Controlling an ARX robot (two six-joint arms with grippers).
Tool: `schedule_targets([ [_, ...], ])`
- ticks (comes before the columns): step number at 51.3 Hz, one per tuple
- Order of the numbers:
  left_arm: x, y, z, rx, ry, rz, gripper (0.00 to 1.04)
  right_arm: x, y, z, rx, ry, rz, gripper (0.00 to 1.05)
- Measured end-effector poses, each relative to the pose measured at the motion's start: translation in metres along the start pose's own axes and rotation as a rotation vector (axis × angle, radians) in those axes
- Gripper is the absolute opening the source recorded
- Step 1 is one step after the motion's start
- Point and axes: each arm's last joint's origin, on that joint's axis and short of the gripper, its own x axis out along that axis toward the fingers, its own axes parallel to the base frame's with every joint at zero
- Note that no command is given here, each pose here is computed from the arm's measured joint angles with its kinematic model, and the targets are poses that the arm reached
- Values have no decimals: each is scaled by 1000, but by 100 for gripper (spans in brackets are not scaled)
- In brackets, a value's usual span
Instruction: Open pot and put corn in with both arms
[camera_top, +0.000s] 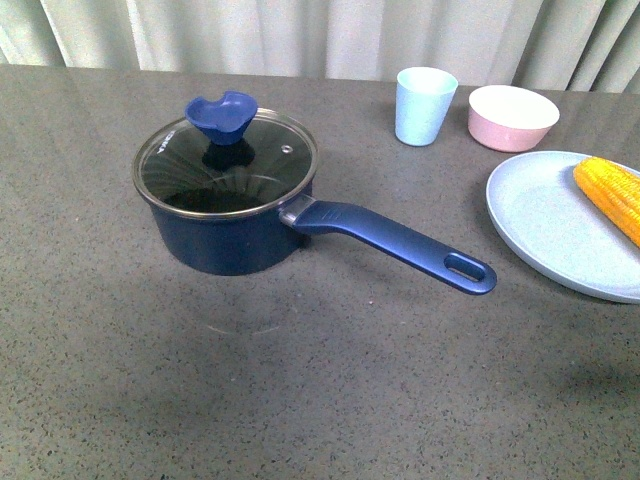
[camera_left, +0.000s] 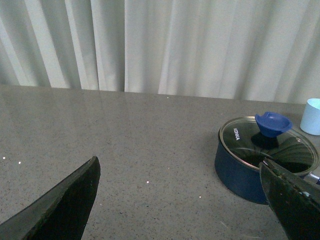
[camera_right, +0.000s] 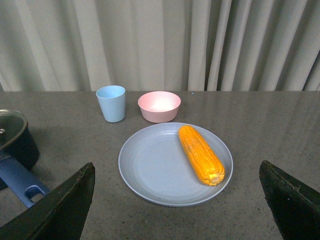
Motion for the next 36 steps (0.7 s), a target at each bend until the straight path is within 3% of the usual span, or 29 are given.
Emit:
schedule_targets([
  [35,0,0,0,-3,2,-2,96,0,0,0,0,0,0,96],
  [36,0,0,-1,-36,74,-40,96,0,0,0,0,0,0,96],
])
